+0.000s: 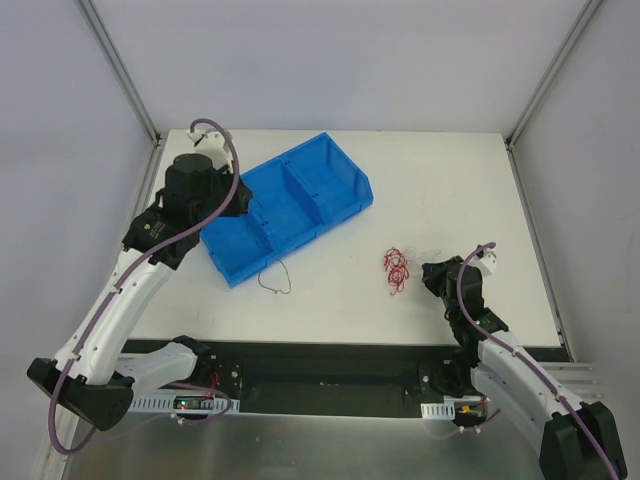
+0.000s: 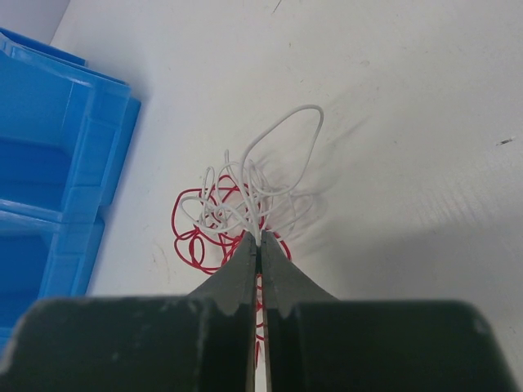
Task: Untangle the cables
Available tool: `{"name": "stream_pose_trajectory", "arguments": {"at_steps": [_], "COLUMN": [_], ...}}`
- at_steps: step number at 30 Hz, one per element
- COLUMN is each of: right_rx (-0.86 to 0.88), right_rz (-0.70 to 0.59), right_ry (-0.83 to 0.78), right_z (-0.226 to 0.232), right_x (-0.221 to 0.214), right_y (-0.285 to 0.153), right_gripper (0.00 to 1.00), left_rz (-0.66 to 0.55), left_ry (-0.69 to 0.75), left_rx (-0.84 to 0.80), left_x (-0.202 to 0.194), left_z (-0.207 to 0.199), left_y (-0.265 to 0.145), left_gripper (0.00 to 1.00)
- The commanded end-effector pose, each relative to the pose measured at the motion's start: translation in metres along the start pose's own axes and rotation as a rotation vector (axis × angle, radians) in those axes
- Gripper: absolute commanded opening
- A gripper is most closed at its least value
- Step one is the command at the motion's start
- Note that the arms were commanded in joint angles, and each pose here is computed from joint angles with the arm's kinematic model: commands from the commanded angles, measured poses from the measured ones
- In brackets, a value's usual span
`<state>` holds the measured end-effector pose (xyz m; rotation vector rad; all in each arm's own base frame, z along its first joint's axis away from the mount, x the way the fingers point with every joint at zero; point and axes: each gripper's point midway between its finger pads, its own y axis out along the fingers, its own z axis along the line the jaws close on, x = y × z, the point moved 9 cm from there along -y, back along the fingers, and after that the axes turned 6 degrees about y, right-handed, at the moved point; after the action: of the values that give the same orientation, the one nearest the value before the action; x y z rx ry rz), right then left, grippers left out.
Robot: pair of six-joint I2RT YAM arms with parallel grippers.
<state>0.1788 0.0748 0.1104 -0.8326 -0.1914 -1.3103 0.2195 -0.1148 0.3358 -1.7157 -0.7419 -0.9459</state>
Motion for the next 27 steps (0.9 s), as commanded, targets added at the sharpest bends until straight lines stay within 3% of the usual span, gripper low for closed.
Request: {"name": "stream_pose_trajectory", "arguments": {"at_steps": [1, 19, 27], "right_rx": [0.036, 0.034, 0.030], "right_rz": [-0.022, -0.017, -0.011], "right_ry": [0.003, 0.000, 0.000], "right_z": [0.006, 0.007, 0.007], "right_x": [0.004, 0.005, 0.004], "right_y": [0.001, 0.002, 0.003], "right_gripper": [0.01, 0.01, 0.01], "left_rz": [-0.196, -0.453, -0.430], "left_ry": [0.044, 0.087, 0.129], "left_rx": [-0.029, 0.021, 0.118], "left_x": [0.046, 0.155, 0.153], "left_z": [0.002, 0.005, 0.018], "left_y": [-0.042, -0.086, -0.080], "left_gripper": [0.00, 0.00, 0.00]}}
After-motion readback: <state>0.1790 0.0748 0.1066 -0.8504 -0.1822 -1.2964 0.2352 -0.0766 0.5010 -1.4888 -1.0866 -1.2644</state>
